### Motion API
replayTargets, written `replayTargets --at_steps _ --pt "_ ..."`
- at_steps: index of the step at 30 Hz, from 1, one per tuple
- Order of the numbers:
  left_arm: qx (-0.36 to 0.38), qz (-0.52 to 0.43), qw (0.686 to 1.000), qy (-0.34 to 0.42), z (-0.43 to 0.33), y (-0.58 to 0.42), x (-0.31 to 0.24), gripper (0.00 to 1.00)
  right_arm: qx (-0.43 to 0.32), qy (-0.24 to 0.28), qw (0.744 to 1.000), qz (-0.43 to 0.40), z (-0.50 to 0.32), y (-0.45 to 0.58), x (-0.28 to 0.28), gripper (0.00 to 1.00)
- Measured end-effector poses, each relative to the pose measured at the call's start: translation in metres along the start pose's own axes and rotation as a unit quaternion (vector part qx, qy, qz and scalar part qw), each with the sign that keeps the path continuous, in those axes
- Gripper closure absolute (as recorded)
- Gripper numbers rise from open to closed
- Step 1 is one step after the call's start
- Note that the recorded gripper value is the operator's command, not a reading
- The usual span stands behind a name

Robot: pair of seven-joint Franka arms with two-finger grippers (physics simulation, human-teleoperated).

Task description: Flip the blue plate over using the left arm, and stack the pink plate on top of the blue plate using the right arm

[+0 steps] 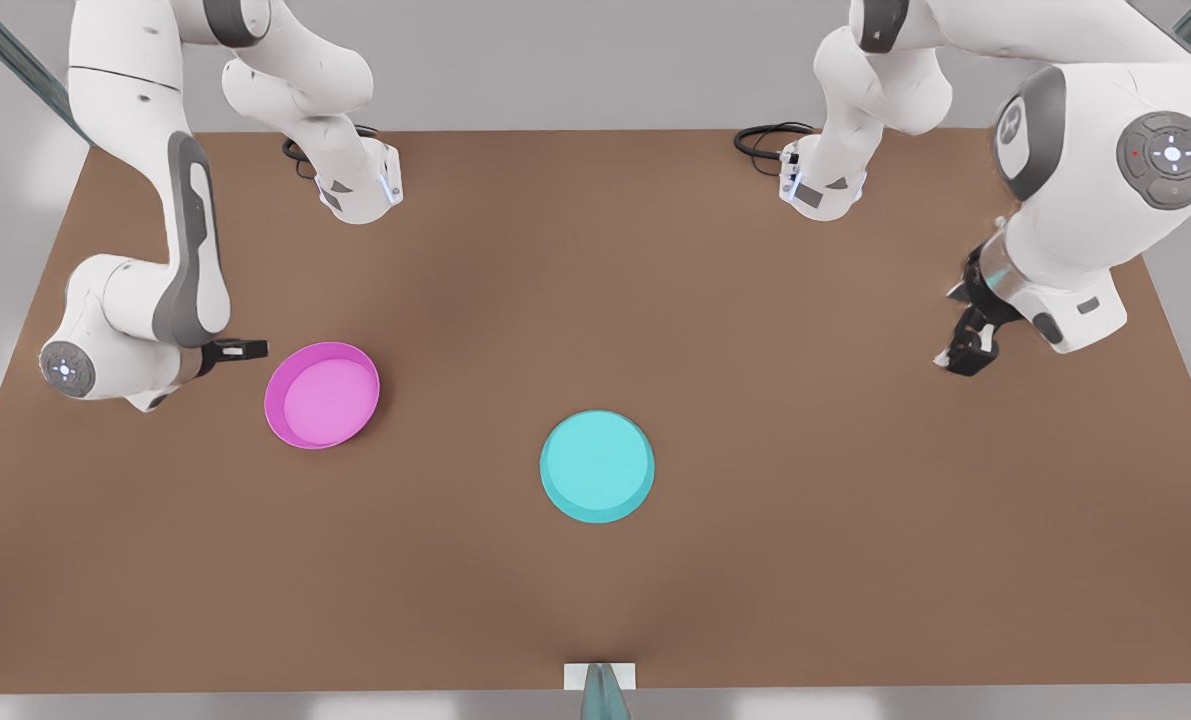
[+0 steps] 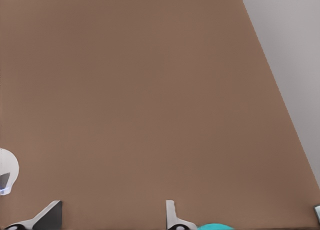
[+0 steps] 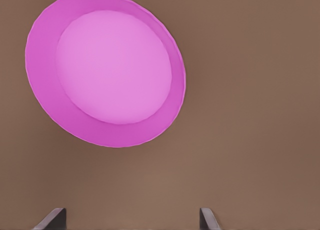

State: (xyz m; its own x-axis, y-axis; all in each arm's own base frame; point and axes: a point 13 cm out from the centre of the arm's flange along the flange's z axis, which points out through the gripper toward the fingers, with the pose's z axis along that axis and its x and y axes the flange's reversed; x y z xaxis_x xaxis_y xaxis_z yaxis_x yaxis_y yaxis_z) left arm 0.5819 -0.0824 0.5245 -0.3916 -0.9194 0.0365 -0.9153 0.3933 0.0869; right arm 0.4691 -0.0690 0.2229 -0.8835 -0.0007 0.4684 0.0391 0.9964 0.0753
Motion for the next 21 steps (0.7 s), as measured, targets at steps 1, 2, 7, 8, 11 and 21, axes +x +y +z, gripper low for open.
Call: replayTargets --at_steps 1,2,7,8,11,21 --pt "-0.01 0.05 0.998 0.034 0.015 0.01 -0.009 0.0 -0.008 -0.013 1.0 0.007 0.012 -0.006 -0.001 0.0" --pt "-0.017 0.093 0.994 0.045 0.026 0.026 -0.007 0.0 -0.016 -0.029 0.999 0.015 0.019 -0.014 -0.004 0.0" --pt "-0.01 0.207 0.978 0.022 0.041 0.035 -0.022 0.0 -0.07 -0.095 0.991 0.069 0.039 -0.061 -0.016 0.0" --pt "-0.019 0.224 0.974 0.026 0.051 0.032 -0.028 0.0 -0.078 -0.101 0.989 0.071 0.044 -0.06 -0.017 0.0" --pt "-0.021 0.275 0.961 0.025 0.045 0.035 -0.034 0.0 -0.103 -0.105 0.986 0.077 0.076 -0.049 -0.016 0.0" --pt "-0.01 0.41 0.912 -0.006 0.012 0.039 -0.018 0.0 -0.136 -0.14 0.977 0.089 0.124 -0.042 -0.04 0.0"
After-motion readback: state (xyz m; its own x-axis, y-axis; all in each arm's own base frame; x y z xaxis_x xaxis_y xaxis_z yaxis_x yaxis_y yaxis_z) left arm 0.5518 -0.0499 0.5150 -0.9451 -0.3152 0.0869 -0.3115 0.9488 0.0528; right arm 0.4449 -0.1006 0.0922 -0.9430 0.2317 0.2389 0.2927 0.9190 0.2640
